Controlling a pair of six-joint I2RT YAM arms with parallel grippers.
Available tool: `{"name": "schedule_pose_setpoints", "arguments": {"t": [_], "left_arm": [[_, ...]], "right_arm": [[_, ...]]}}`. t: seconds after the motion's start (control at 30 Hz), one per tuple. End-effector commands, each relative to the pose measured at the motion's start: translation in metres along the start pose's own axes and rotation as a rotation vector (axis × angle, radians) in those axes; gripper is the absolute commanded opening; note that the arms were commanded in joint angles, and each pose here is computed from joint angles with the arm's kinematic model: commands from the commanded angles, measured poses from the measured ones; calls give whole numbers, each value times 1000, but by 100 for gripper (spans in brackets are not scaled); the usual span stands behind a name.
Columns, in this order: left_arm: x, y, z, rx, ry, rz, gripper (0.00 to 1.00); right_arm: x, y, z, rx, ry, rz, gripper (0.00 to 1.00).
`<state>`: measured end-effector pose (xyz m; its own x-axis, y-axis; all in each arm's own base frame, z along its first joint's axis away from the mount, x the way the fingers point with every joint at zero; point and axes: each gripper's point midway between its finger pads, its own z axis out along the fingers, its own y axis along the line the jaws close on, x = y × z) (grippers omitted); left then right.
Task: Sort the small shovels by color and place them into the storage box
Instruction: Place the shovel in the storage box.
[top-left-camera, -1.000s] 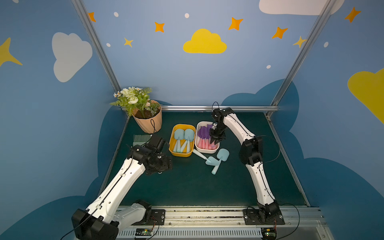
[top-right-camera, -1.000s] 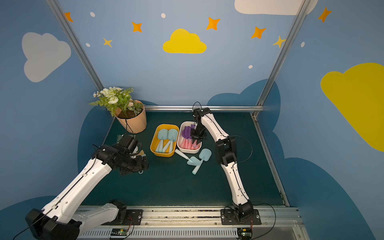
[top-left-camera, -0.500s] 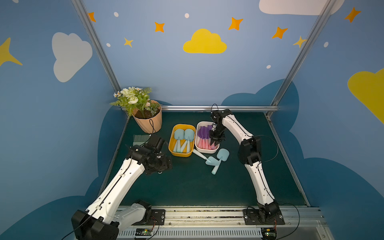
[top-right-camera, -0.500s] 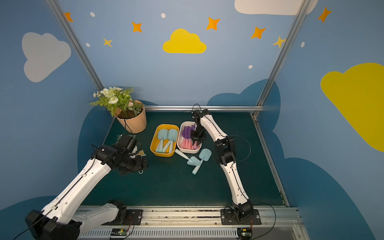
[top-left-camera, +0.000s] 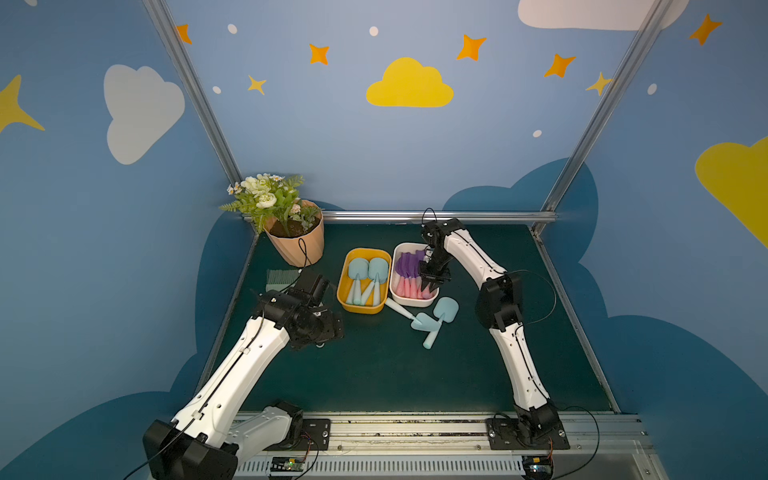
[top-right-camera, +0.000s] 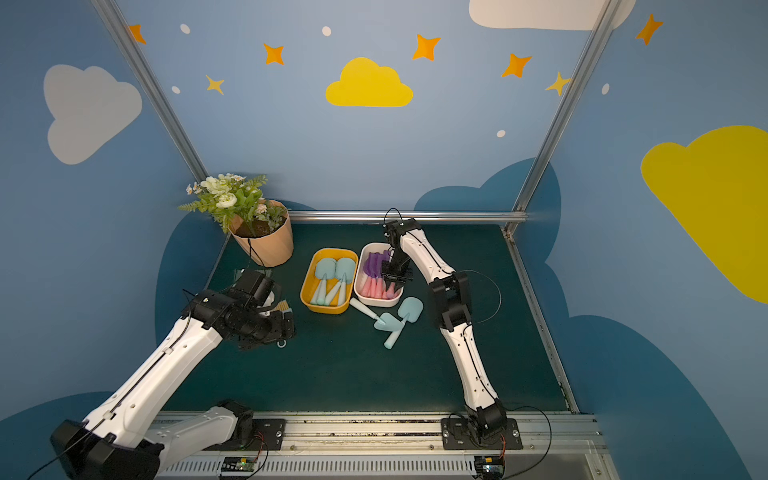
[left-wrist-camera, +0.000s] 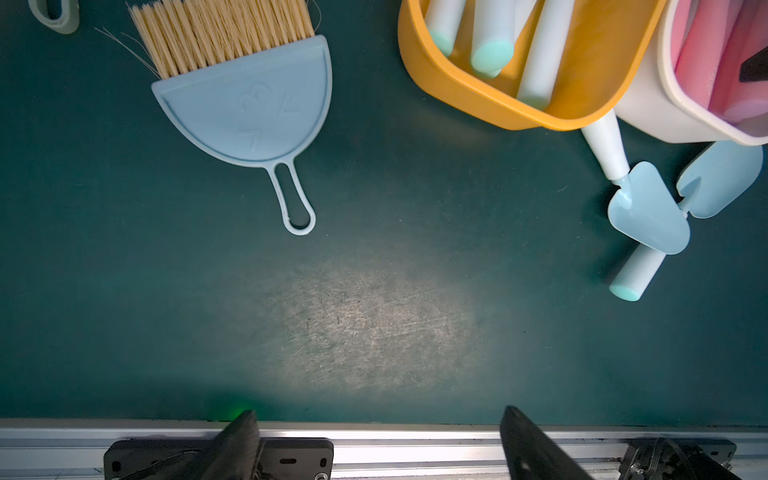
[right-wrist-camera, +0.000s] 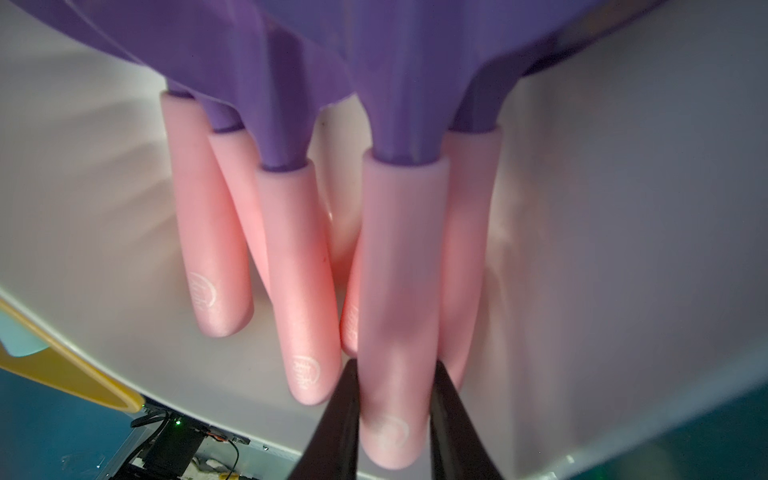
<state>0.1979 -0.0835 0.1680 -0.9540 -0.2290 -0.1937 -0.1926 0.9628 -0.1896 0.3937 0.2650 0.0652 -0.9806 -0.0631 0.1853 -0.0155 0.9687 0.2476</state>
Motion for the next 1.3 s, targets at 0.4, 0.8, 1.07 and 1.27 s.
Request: {"name": "schedule_pose_setpoints", "arguments": {"t": [0.4, 0.8, 1.07, 1.27], "left_arm": [[4, 3, -1, 7, 2, 9, 90], [2, 2, -7, 13, -7, 7, 90], [0, 2, -20, 11, -24, 5, 90], [1, 2, -33, 15, -39, -6, 89]], "right_arm": [[4, -4, -4, 36, -4, -8, 33], [5, 9, -47, -2, -100, -34, 37], [12, 16, -97, -31, -216, -62, 39], [33, 13, -141, -35, -287, -52, 39]]}}
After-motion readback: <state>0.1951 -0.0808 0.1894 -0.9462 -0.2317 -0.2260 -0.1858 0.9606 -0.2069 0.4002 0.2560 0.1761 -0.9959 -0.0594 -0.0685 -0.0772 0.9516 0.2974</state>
